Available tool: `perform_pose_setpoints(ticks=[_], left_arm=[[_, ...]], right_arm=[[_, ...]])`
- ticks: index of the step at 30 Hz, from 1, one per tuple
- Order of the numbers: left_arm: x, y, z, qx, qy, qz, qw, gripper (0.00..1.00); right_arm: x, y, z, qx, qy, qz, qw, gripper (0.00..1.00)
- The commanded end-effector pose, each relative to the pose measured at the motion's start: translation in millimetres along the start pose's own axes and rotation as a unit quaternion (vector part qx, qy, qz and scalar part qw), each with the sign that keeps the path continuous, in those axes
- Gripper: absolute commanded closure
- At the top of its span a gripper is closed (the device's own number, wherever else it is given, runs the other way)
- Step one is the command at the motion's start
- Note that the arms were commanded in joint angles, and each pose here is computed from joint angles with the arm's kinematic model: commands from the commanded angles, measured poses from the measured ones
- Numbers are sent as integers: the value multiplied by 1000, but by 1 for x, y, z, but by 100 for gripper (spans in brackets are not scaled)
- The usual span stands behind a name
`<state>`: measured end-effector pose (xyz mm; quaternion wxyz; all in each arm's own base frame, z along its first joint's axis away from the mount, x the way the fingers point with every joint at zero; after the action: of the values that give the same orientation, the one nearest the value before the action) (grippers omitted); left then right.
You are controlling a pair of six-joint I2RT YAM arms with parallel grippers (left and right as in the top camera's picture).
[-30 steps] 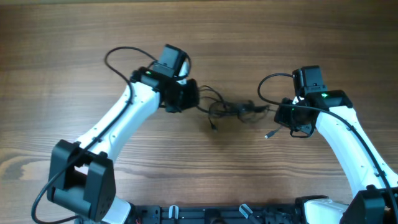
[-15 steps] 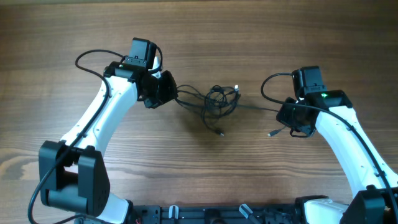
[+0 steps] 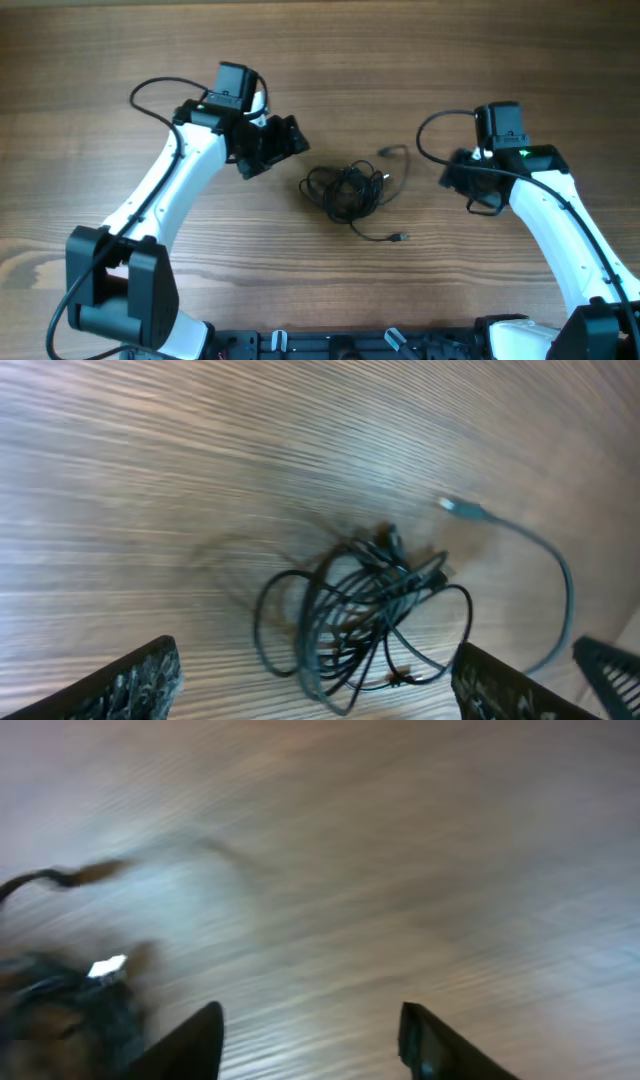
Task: Untangle cables
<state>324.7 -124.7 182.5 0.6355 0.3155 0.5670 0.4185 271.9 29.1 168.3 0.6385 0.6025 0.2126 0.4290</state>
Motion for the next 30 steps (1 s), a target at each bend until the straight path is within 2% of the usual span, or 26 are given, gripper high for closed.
perform_pose_setpoints(ticks=[1,5,17,22,27,30], left_arm=[[-23,2,-5,-8,-53,-11,999,14],[-32,-6,-14,-4,-73,19,997,21],[-11,-30,-36,16,-28,73,997,23],[-4,-37,-43,23,-25,76,996,23],[2,-46,-47,17,-10,73,997,20],[4,-51,-50,17,-2,61,998,20]], right_arm=[[31,5,-11,87,84,168,978,38],[50,12,-24,130,116,251,952,37],[72,8,-56,130,174,215,952,40],[78,4,-65,109,164,181,964,46],[89,-1,-75,108,177,183,961,49],[92,-11,-80,121,150,167,967,58]])
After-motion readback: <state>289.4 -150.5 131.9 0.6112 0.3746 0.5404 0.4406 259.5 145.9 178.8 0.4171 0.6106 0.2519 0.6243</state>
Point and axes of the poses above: each gripper's point midway between its finger pads, its own y axis back along the fingers, its own x axis along the line the jaws close on, z = x × y, the point moved 9 cm from there along y, back along the fingers, and after that the axes turned 13 degrees about -y, right-handed, at the moved point
